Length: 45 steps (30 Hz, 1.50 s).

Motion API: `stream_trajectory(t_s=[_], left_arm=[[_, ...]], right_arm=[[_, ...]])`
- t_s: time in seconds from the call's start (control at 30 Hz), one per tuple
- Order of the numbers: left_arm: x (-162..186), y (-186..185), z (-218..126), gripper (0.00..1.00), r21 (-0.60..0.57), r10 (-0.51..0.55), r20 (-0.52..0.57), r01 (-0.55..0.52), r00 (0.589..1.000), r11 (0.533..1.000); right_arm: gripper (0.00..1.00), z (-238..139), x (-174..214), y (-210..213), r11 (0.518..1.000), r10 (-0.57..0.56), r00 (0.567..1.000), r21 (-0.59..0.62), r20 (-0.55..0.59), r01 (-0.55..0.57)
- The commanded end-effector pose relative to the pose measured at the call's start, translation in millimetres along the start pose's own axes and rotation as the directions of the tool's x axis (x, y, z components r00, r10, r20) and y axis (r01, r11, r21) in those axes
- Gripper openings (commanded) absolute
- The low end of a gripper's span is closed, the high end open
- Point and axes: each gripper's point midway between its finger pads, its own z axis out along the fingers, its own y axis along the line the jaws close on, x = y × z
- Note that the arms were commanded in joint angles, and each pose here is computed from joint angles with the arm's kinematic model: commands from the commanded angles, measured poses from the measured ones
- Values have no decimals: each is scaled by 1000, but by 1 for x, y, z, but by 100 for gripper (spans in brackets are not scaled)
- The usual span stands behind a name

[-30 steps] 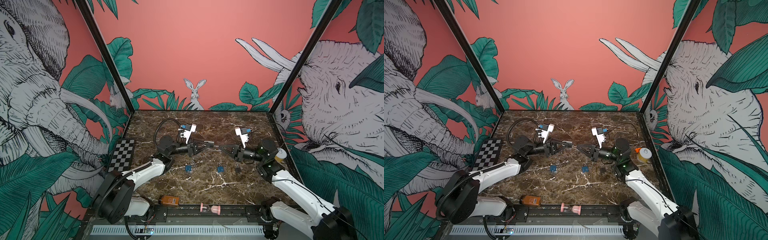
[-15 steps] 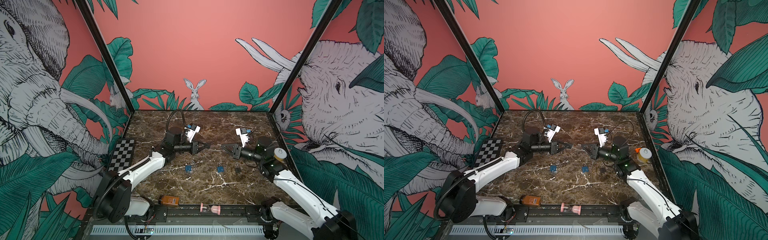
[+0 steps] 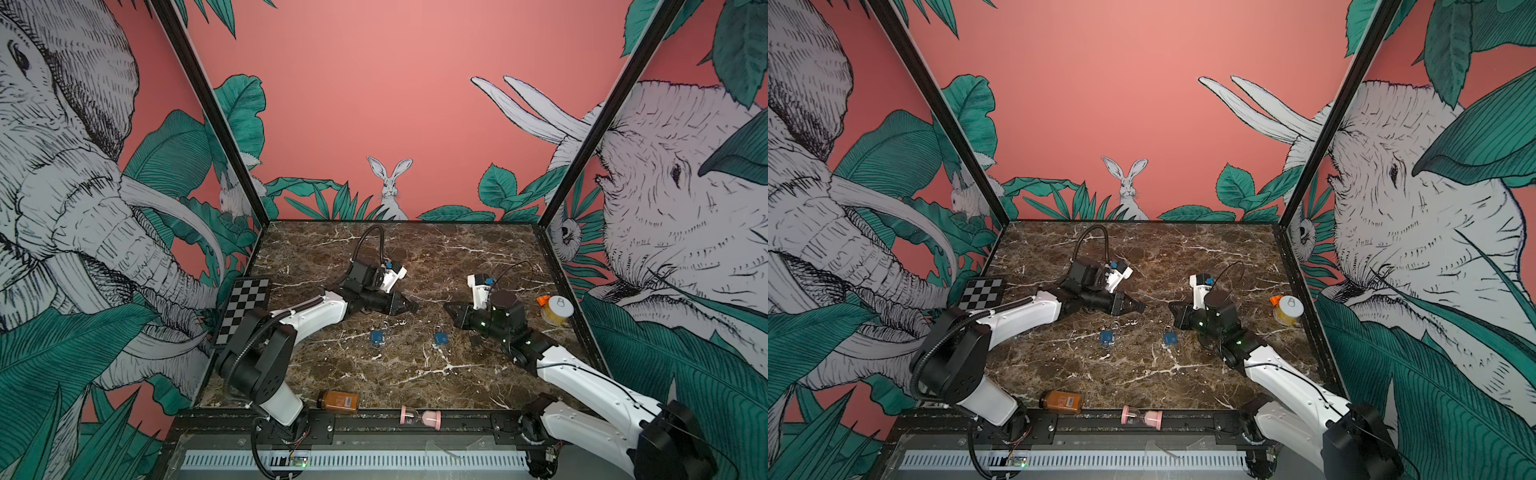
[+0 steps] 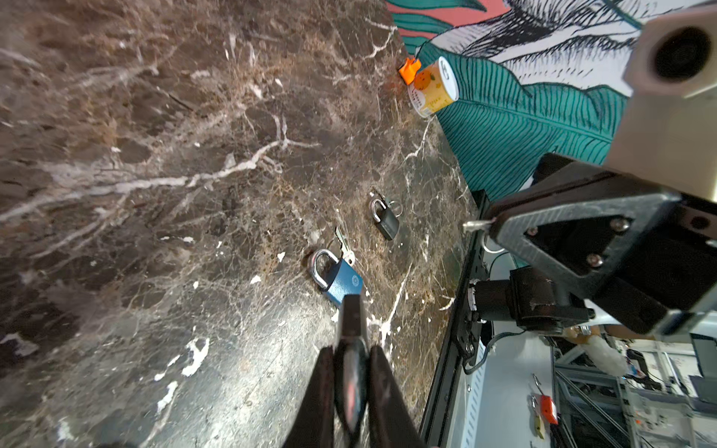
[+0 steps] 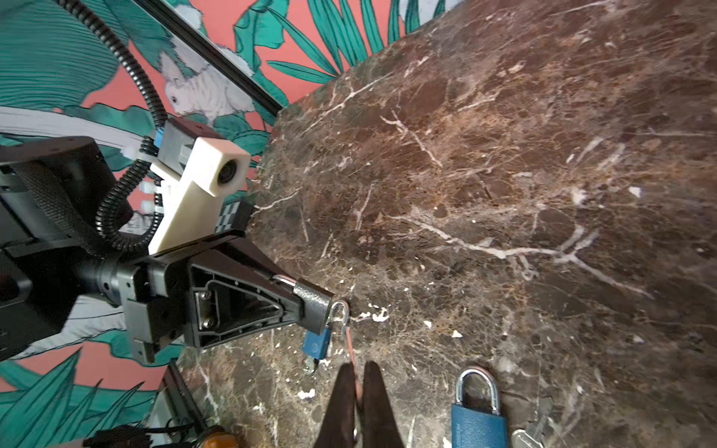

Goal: Lock with the key

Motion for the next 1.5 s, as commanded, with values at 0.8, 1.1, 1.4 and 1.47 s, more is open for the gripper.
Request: stream_trajectory(t_s=[0.8,1.1,1.4,1.47], left_arm=[[76,34,49,0,15,37,-513,-34,858,999],[82,48,54,0,-17,19,-557,-35,831,999],[78,55,57,14,-46,22,-538,-55,843,997],[75,58,58,15,-62,28,-530,-72,847,995]], right_arm=[[0,76,55,-16,984,83,997,156,2,-82],[0,83,72,-34,975,116,993,192,2,-114],[0,86,83,-47,968,134,991,214,4,-131],[2,88,86,-48,967,141,990,212,0,-138]])
